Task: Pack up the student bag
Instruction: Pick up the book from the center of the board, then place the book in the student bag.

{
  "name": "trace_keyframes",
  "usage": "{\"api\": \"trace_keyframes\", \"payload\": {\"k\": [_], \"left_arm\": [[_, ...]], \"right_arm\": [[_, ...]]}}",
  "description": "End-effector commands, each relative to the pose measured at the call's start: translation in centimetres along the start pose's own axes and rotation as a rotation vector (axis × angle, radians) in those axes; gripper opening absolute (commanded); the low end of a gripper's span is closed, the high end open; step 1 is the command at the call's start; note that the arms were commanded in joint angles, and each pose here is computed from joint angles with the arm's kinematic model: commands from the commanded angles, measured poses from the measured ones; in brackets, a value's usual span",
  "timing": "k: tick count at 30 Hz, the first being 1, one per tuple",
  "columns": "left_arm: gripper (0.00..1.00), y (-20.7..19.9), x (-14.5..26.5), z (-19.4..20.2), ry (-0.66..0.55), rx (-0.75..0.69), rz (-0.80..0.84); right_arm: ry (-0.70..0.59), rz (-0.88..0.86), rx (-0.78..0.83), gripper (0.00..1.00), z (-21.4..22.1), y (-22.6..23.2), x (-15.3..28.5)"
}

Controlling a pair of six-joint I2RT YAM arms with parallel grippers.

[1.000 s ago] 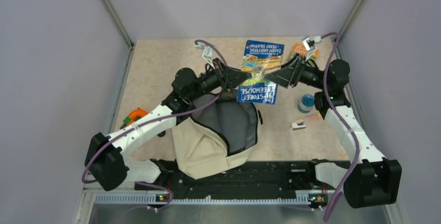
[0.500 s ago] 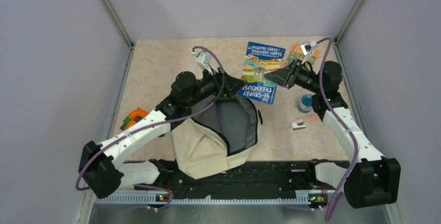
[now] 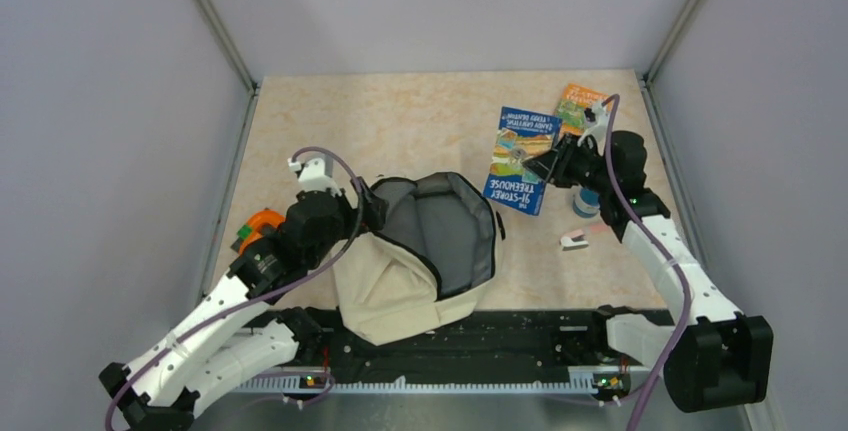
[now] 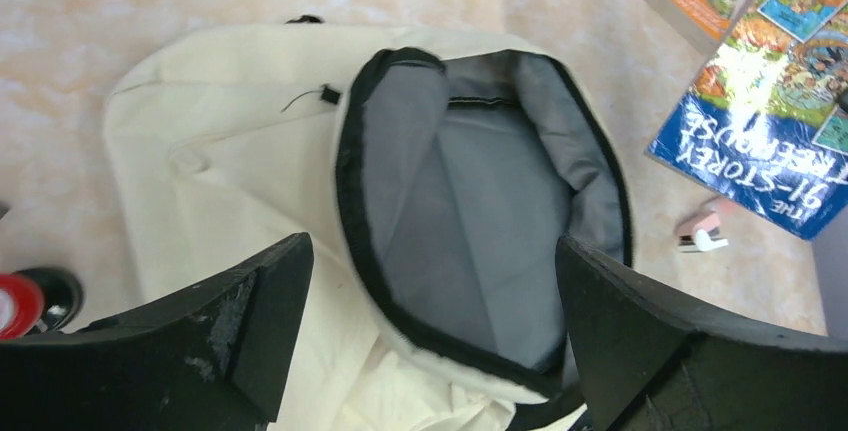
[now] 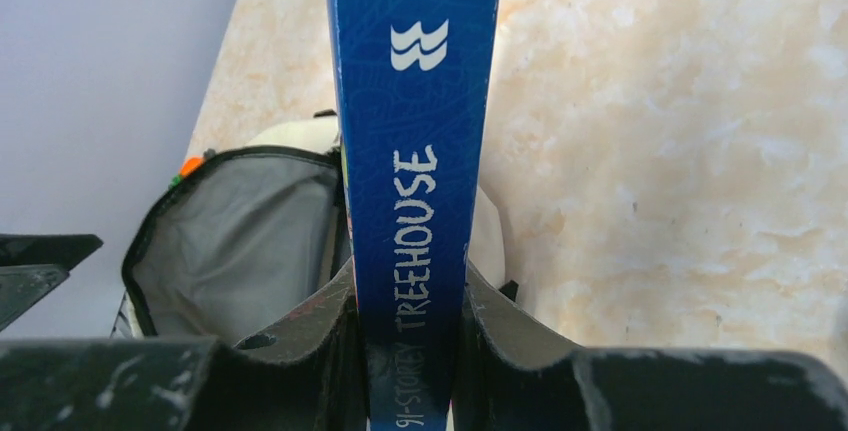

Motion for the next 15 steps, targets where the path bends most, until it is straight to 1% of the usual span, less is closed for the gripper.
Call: {"api": "trace_keyframes", "payload": {"k": [1,5,8,9,10,13,15], "left_arm": [[0.96,2.1,0.2,1.7,0.02,0.049,-0.122],[0.97,2.1,-0.8,3.1,0.08,0.079,-0.111],[0.96,2.6,-1.5,4.2,0.119,0.079,-0.164],[0.94,2.8,-1.7,4.4,0.123,0.088,-0.184],[0.91,2.9,-1.9,4.6,0.128,0.096,-0.196],[0.7,2.8,-2.2,4.7,0.121,0.102,-0.185],[0.39,2.8,-2.2,4.6,0.103,0.082,-0.159]], "right_arm": [[-0.08,-0.054,0.045,0.0,-0.5,1.6,0.0],[-0.075,-0.093,0.04,0.0,0.3,3.0,-0.4],[-0.052,-0.126,0.044,0.0,1.3,4.0,-1.0],[-0.04,-0.138,0.041,0.0,1.7,4.3,-1.2],[-0.028,-0.148,0.035,0.0,2.2,4.5,-1.5],[0.006,-0.188,0.009,0.0,3.4,5.0,-2.1],[0.025,-0.218,-0.005,0.0,4.3,5.7,-2.4]]}}
Point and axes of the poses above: each gripper's point midway between its finger pads, its own x axis back along the fingers, its own y axis along the line the jaws close on, z = x × y, the point moved 9 cm from there along x, back along the fingers, and after that the axes turned 1 degree about x, right-handed, at the moved point
